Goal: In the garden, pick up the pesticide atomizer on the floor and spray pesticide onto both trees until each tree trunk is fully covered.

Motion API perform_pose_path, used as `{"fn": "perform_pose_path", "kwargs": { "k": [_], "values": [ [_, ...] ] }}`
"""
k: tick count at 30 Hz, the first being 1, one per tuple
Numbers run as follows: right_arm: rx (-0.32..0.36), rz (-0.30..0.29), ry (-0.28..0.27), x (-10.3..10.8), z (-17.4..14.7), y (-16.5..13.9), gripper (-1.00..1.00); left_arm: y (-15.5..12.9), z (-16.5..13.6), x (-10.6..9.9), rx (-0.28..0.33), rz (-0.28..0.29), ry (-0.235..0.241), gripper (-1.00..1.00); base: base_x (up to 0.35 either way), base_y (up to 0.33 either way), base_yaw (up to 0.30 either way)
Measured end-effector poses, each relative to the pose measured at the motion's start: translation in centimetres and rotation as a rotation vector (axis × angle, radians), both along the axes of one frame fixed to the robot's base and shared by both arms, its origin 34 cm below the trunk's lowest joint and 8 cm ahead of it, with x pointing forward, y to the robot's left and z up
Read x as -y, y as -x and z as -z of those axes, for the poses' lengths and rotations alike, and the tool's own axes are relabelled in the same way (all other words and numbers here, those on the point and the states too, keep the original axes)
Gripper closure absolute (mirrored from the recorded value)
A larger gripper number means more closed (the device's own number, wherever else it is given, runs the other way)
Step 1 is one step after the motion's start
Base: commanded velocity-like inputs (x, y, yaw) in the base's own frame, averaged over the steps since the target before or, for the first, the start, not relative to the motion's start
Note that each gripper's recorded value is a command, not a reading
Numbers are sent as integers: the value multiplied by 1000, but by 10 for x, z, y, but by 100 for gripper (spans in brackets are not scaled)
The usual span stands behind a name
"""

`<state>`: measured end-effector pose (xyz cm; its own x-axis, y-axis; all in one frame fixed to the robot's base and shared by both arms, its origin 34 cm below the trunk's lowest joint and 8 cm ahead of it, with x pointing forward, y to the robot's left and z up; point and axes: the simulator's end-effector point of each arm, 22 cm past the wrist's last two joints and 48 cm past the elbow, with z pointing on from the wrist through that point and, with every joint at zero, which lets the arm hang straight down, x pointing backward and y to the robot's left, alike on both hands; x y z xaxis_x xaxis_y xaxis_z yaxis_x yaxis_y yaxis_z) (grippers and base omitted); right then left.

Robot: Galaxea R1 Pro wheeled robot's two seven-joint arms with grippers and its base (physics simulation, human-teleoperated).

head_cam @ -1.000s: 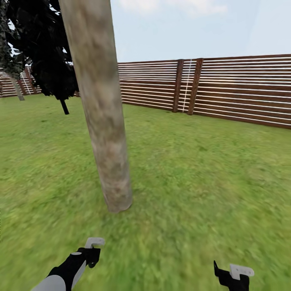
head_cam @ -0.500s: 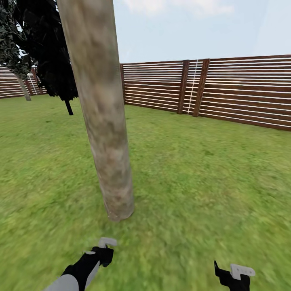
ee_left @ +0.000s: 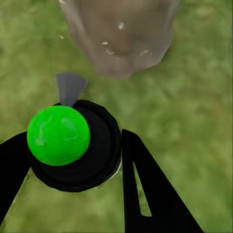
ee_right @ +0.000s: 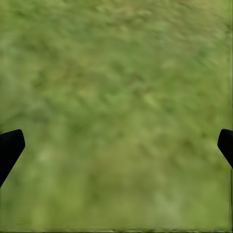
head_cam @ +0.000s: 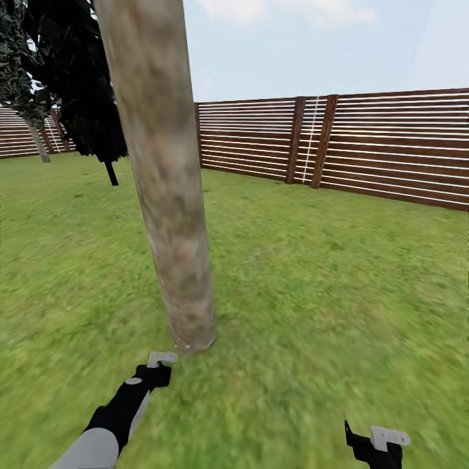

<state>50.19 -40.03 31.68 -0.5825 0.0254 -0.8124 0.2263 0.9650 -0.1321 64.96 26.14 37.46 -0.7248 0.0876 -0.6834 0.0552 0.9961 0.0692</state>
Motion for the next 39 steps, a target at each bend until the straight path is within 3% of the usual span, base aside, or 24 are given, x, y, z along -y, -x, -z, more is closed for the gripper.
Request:
{"fn": "perform_pose_path", "kwargs": {
  "k": [2, 4, 9, 13, 15, 18, 22, 28, 31, 34, 37, 39],
  "values": [
    [0, 0, 0, 0, 0, 0, -100, -10, -13, -13, 23, -14, -18, 100, -91, 0, 0],
    [0, 0, 0, 0, 0, 0, -100, -14, -20, -17, 8, -30, -21, 100, -18, 0, 0],
    [0, 0, 0, 0, 0, 0, -100, -27, -35, 29, 27, 68, -32, 100, -2, 0, 0],
    [0, -1, 0, 0, 0, 0, -100, -35, -47, 11, 55, 56, -15, 100, 0, 0, 0],
    [0, -2, 0, 0, 0, 0, -100, -36, -50, -15, 58, 50, -10, 100, 0, 0, 0],
    [-1, -2, -1, -1, 0, 0, -100, -34, -48, -13, 55, 57, -4, 100, -160, 0, 0],
    [-1, -2, -2, -2, 0, 0, -100, -48, -70, -1, 91, 58, 8, 100, -90, 0, 0],
    [-2, -5, -2, -3, 1, 0, -100, -66, -123, -22, 119, 44, 10, 100, -2, 0, 0],
    [-2, -5, -2, -3, 1, 0, -100, -75, -152, -3, 159, 82, 1, 100, 0, 0, 0],
    [-2, -5, -2, -3, 1, 0, -100, -73, -159, 34, 132, 167, -21, 100, 0, 0, 0],
    [-2, -6, -3, -3, 1, 0, -100, -78, -176, 26, 160, 151, -27, 100, 0, 0, 0],
    [-2, -6, -3, -3, 1, 0, -100, -78, -180, -4, 168, 74, -4, 100, 0, 0, 0]
  ]
}}
